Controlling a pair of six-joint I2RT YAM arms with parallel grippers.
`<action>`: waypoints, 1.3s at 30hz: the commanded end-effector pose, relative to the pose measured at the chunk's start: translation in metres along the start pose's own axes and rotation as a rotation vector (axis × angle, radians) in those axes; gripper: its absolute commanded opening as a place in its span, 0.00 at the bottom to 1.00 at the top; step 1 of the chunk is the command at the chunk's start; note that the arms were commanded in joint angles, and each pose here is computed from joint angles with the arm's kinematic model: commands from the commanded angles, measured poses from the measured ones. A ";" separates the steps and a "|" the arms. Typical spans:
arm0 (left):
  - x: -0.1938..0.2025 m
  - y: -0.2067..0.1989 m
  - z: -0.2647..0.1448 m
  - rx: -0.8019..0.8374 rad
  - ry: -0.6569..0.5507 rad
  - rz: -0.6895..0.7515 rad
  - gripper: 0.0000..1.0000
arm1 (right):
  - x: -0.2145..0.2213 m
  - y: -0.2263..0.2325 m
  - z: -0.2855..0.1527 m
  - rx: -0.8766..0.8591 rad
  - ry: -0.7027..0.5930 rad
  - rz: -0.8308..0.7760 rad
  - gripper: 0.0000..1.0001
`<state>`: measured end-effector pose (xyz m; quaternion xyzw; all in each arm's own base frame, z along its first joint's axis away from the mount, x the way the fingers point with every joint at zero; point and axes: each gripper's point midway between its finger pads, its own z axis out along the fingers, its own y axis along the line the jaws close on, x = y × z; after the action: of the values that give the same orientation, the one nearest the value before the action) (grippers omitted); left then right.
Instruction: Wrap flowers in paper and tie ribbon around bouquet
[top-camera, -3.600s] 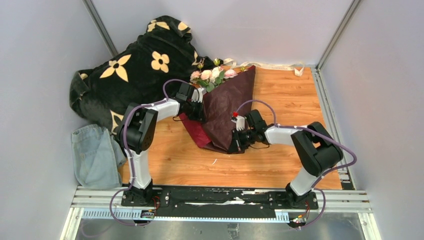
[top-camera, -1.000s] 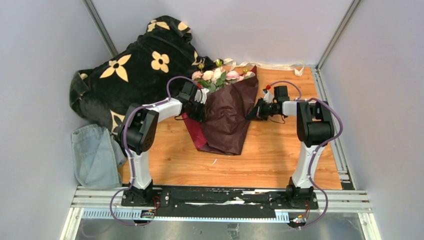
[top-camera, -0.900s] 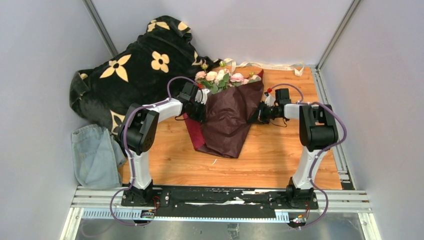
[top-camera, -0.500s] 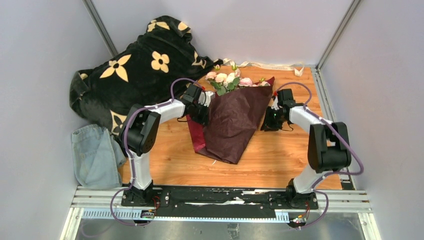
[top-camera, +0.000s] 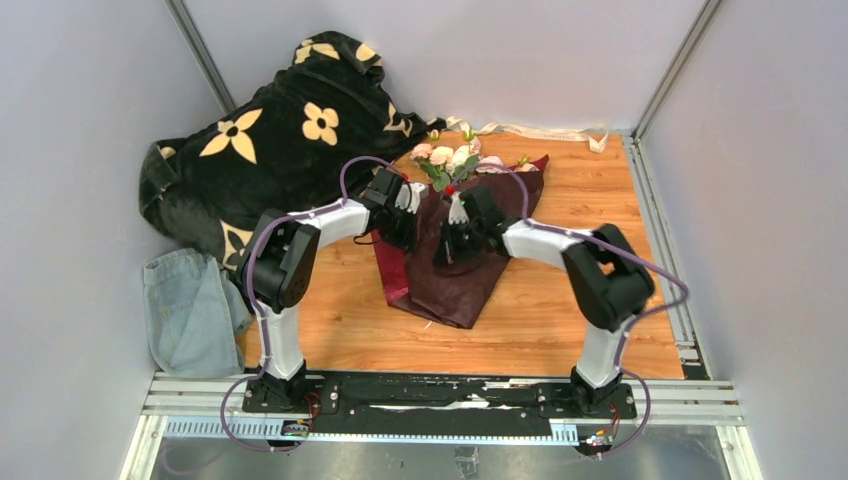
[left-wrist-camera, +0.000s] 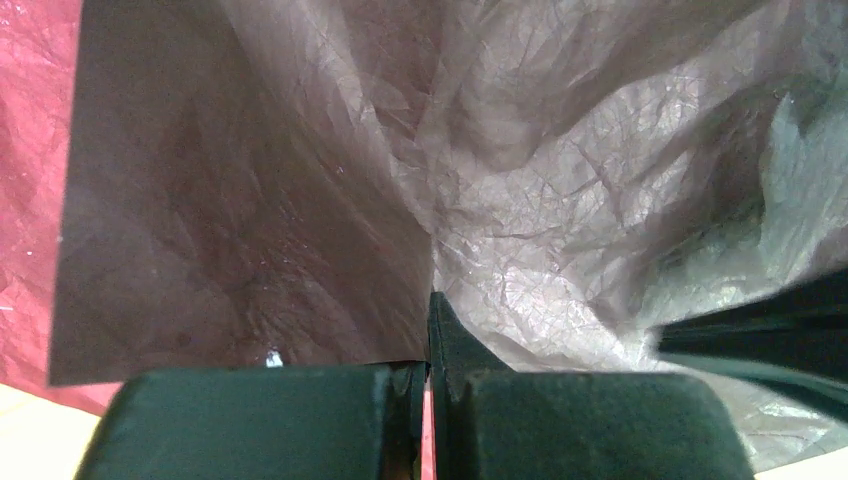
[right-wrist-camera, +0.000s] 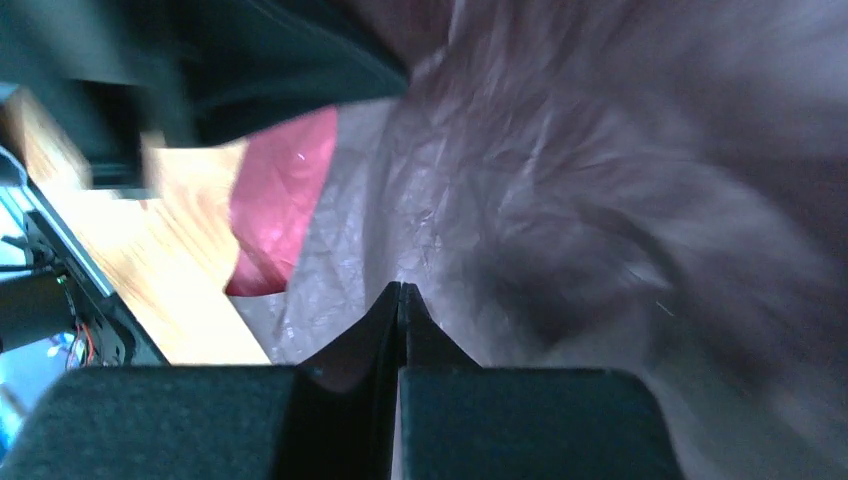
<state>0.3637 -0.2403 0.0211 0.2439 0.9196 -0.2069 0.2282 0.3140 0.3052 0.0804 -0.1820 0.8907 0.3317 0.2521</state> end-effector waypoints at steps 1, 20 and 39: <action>0.013 0.014 -0.007 -0.078 0.040 -0.013 0.00 | 0.049 0.021 0.038 -0.164 0.170 0.104 0.00; 0.061 0.044 -0.073 -0.045 0.073 -0.486 0.99 | 0.094 -0.027 0.044 0.010 0.265 0.184 0.00; 0.154 -0.047 -0.078 0.052 0.177 -0.607 0.93 | 0.079 -0.026 0.054 0.037 0.170 0.196 0.00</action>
<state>0.1933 -0.1868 0.0330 0.0176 0.9537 -0.2943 0.0600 0.2869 0.3317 0.0232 -0.1379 0.8979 0.3909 0.1480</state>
